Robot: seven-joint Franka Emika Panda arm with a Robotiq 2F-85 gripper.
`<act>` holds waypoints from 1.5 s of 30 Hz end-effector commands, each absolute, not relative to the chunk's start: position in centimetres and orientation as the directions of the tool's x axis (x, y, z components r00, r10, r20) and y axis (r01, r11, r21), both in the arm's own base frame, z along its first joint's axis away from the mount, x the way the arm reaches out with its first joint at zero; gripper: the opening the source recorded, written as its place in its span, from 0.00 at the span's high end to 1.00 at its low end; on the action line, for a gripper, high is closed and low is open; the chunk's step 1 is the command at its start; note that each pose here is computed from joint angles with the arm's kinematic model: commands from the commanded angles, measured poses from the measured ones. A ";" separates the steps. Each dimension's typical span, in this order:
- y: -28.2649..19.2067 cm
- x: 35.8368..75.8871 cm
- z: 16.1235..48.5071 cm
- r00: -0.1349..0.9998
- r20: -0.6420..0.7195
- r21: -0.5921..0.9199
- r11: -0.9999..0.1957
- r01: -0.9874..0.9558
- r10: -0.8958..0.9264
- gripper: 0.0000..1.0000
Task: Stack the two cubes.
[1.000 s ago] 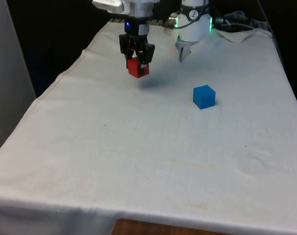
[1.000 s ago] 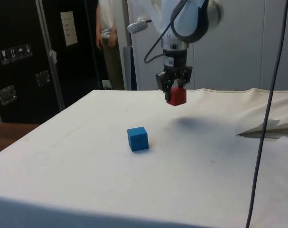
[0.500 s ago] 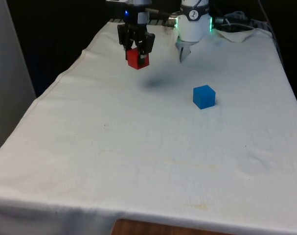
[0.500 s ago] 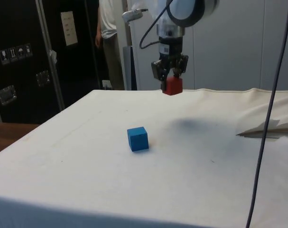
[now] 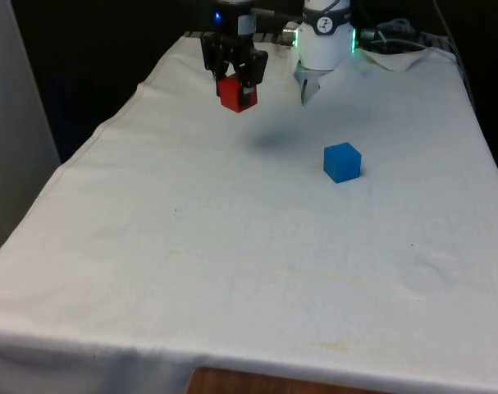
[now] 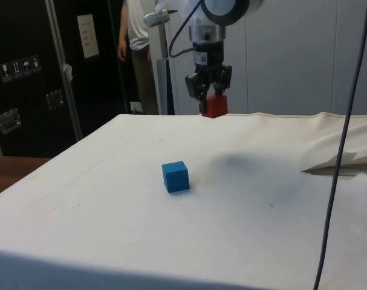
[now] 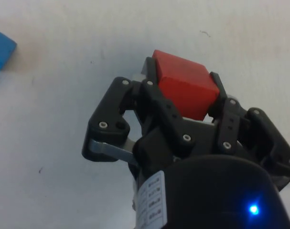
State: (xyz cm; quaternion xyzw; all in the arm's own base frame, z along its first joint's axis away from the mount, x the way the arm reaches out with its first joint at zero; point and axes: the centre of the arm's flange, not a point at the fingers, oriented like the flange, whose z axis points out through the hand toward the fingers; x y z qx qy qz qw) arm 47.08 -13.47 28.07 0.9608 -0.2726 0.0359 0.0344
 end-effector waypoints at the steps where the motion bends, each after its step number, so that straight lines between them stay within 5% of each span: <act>1: -13.4 47.3 28.1 0.851 0.084 0.050 -0.850 -0.524 -0.519 0.96; 45: -6.5 52.4 30.4 0.939 -0.013 0.082 -0.936 -0.342 -0.344 0.96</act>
